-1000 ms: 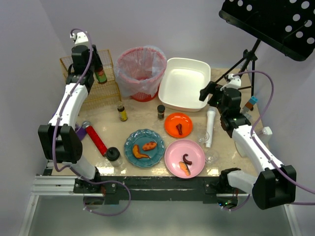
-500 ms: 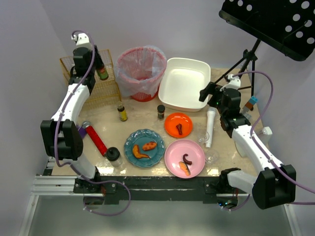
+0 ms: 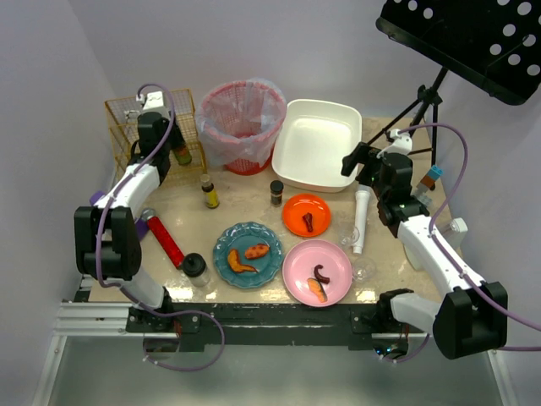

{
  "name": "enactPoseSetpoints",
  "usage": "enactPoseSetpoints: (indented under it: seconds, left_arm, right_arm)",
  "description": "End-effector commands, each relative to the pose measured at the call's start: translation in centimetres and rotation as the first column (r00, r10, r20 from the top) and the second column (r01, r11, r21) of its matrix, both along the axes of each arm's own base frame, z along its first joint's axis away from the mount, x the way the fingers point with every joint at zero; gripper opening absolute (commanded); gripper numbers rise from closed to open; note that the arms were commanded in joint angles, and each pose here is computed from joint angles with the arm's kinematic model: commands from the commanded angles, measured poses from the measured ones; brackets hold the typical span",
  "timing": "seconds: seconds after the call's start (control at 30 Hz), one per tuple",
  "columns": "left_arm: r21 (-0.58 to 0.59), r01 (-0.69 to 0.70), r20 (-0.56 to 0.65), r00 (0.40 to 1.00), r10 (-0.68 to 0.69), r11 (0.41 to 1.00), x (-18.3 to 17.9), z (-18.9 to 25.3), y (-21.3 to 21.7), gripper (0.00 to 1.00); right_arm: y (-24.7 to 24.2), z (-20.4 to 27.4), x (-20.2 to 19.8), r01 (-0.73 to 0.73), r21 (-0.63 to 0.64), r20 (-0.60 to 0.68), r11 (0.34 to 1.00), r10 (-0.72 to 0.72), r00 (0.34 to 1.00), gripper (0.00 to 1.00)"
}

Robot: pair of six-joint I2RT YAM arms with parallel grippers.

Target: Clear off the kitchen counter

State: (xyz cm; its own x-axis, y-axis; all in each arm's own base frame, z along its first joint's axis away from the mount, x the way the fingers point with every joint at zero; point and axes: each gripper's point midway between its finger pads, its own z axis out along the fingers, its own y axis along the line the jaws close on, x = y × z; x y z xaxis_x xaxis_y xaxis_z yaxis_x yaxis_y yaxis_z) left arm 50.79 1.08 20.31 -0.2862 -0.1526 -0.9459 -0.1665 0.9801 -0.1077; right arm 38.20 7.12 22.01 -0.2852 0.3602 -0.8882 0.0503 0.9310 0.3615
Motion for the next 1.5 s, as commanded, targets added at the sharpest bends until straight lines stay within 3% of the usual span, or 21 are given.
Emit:
enactPoseSetpoints:
  seconds: [0.0, 0.17, 0.47, 0.8, 1.03, 1.23, 1.47]
  left_arm:
    - [-0.033, 0.028, 0.249, 0.968, -0.019, 0.999, 0.7, 8.2, -0.7, 0.05]
    - [-0.037, 0.04, 0.23, 0.973, -0.03, 0.999, 0.6, 7.7, -1.0, 0.41]
    - [-0.047, 0.062, 0.196, 0.979, -0.051, 0.997, 0.7, 6.7, -1.4, 0.64]
    - [-0.071, 0.084, 0.101, 0.992, -0.076, 0.994, -0.4, 8.1, -2.0, 0.8]
    - [-0.156, 0.047, -0.063, 0.996, -0.057, 0.987, -6.6, 7.6, -3.0, 0.95]
    - [-0.093, 0.064, -0.227, 0.97, -0.084, 0.994, -12.1, 3.7, -8.8, 1.0]
    - [-0.151, -0.003, -0.312, 0.949, -0.045, 0.988, -14.1, -2.5, -9.0, 1.0]
  right_arm:
    - [0.3, 0.7, 0.2, -0.018, 0.014, 0.031, 1.0, 0.018, 0.999, 0.98]
    - [0.4, 0.6, 0.1, -0.023, 0.018, 0.03, 1.0, 0.023, 0.999, 0.98]
    - [0.5, 0.8, 0.2, -0.031, 0.012, 0.029, 0.999, 0.031, 0.999, 0.98]
    - [0.6, 0.9, 0.3, -0.036, 0.013, 0.029, 0.999, 0.035, 0.999, 0.98]
    - [0.6, 1.1, 0.5, -0.034, 0.002, 0.034, 0.999, 0.034, 0.999, 0.98]
    - [1.0, 0.3, 1.1, -0.056, -0.001, 0.015, 0.998, 0.056, 0.998, 0.98]
    - [1.6, 0.2, 1.1, -0.078, 0.017, 0.011, 0.997, 0.078, 0.997, 0.98]
